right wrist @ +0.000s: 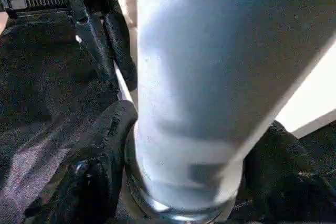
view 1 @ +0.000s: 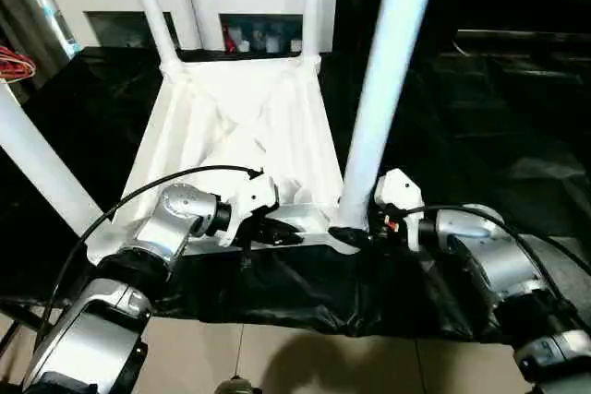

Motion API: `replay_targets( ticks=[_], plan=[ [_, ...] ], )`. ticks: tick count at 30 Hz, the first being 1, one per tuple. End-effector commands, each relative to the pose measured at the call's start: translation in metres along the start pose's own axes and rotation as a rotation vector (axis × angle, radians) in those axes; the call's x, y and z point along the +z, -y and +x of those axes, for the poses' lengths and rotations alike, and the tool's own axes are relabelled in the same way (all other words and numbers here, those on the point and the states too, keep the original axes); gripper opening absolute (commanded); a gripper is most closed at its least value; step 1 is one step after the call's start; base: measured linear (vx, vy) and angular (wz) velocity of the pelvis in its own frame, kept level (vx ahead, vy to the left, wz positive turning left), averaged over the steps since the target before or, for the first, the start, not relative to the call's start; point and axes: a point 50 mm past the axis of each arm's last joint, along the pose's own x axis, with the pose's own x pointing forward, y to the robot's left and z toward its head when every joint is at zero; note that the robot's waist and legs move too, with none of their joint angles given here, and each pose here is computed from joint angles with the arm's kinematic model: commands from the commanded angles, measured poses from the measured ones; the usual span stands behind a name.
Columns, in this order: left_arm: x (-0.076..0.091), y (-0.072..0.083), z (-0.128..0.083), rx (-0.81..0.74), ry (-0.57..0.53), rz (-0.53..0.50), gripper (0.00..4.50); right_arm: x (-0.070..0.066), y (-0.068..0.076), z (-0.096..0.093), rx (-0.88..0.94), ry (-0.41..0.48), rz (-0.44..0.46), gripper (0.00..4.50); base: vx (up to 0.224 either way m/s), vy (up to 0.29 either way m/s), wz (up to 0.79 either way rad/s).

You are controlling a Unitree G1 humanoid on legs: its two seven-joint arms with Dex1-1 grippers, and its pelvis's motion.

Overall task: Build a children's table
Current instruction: Rotate leg to tighten

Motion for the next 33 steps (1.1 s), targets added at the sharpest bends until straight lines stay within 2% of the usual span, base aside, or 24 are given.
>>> replay_targets(
  ticks=[1, 7, 11, 15, 16, 17, 20, 22, 23, 26, 28, 29, 33],
  plan=[
    [-0.006, 0.001, -0.003, 0.009, -0.015, -0.024, 0.00, 0.005, 0.003, 0.003, -0.007, 0.014, -0.011, 2.73, 0.000, 0.000, 0.00],
    [-0.001, -0.004, 0.001, 0.100, 0.009, -0.028, 0.00, 0.001, 0.000, 0.011, -0.085, 0.064, 0.051, 2.67, 0.000, 0.000, 0.00],
    [0.016, -0.006, 0.024, 0.210, 0.041, -0.045, 0.00, -0.012, -0.002, 0.030, -0.324, 0.039, 0.131, 2.66, 0.000, 0.000, 0.00],
    [0.026, -0.004, 0.041, 0.250, 0.060, -0.052, 0.00, -0.016, -0.006, 0.042, -0.414, 0.032, 0.199, 2.66, 0.000, 0.000, 0.00],
    [0.031, -0.002, 0.051, 0.268, 0.070, -0.054, 0.00, -0.016, -0.008, 0.051, -0.465, 0.020, 0.234, 2.66, 0.000, 0.000, 0.00],
    [0.038, 0.000, 0.066, 0.305, 0.082, -0.055, 0.00, -0.012, -0.012, 0.066, -0.498, 0.031, 0.268, 2.66, 0.000, 0.000, 0.00],
    [0.043, 0.002, 0.077, 0.313, 0.089, -0.047, 0.00, -0.005, -0.016, 0.079, -0.501, 0.055, 0.277, 2.66, 0.000, 0.000, 0.00],
    [0.046, 0.004, 0.081, 0.322, 0.106, -0.043, 0.00, 0.006, -0.021, 0.087, -0.447, 0.108, 0.258, 2.66, 0.000, 0.000, 0.00],
    [0.047, 0.004, 0.081, 0.321, 0.113, -0.033, 0.00, 0.009, -0.023, 0.088, -0.414, 0.131, 0.251, 3.21, 0.000, 0.000, 0.00],
    [0.047, 0.005, 0.080, 0.313, 0.119, -0.026, 0.00, 0.011, -0.023, 0.086, -0.397, 0.146, 0.257, 3.45, 0.000, 0.000, 0.00],
    [0.044, 0.007, 0.072, 0.272, 0.138, 0.000, 0.00, 0.006, -0.019, 0.074, -0.370, 0.143, 0.253, 3.71, 0.000, 0.000, 0.00],
    [0.040, 0.009, 0.064, 0.228, 0.150, 0.008, 0.00, 0.000, -0.015, 0.060, -0.342, 0.123, 0.216, 3.81, 0.000, 0.000, 0.00],
    [0.032, 0.014, 0.051, 0.134, 0.155, 0.030, 0.00, -0.004, -0.014, 0.040, -0.248, 0.111, 0.132, 3.87, 0.000, 0.000, 0.00]
  ],
)
